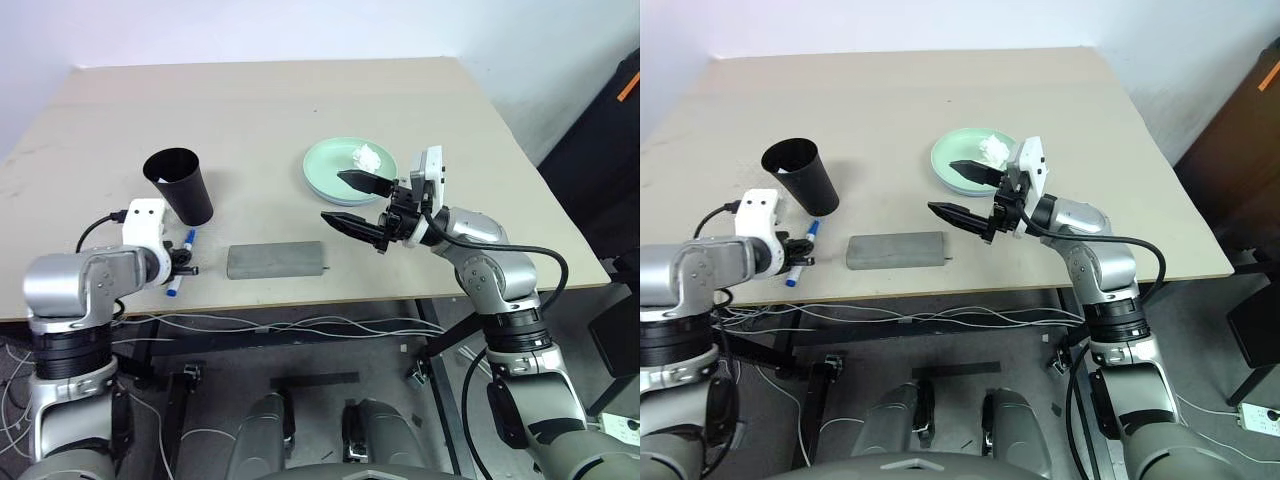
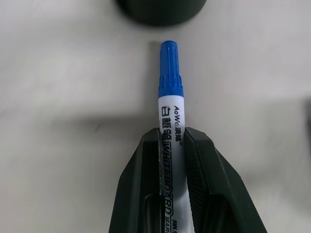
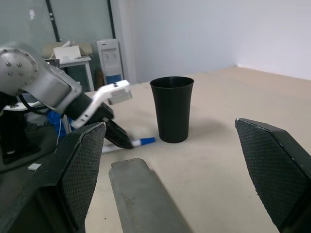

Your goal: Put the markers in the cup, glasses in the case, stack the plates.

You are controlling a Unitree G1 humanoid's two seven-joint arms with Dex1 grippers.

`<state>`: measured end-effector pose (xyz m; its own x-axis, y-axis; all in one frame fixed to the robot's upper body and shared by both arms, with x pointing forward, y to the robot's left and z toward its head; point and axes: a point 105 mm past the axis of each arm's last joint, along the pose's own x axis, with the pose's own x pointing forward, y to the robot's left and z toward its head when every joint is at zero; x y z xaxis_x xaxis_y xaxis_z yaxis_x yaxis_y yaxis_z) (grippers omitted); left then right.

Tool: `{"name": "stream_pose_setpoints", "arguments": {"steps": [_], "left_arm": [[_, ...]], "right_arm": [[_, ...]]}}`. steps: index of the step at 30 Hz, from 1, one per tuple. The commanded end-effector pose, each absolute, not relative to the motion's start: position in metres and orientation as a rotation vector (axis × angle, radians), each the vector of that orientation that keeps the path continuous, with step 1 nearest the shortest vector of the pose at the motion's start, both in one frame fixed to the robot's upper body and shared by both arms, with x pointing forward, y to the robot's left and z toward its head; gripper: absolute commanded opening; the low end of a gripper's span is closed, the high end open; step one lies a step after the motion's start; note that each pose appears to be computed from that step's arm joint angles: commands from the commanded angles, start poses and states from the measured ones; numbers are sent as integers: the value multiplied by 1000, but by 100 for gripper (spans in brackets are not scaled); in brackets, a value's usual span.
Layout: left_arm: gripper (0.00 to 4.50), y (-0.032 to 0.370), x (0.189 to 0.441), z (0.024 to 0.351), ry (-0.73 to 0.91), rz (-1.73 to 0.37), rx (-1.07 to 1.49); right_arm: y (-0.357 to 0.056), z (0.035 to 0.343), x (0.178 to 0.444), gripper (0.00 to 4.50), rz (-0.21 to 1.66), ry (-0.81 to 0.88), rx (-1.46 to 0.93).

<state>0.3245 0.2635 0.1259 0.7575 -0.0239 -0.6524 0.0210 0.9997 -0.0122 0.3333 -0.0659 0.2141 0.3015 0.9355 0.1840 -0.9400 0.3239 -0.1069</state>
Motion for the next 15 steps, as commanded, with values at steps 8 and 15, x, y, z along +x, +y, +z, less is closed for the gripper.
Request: {"name": "stream_pose_setpoints", "arguments": {"steps": [8,15], "left_arm": [[29,283,295,183,592,-72,66],[29,269,285,214,492,-212,110]], "right_arm": [[-55,228,338,450,1298,-293,5],[-56,236,340,450,1304,-321,0]]}}
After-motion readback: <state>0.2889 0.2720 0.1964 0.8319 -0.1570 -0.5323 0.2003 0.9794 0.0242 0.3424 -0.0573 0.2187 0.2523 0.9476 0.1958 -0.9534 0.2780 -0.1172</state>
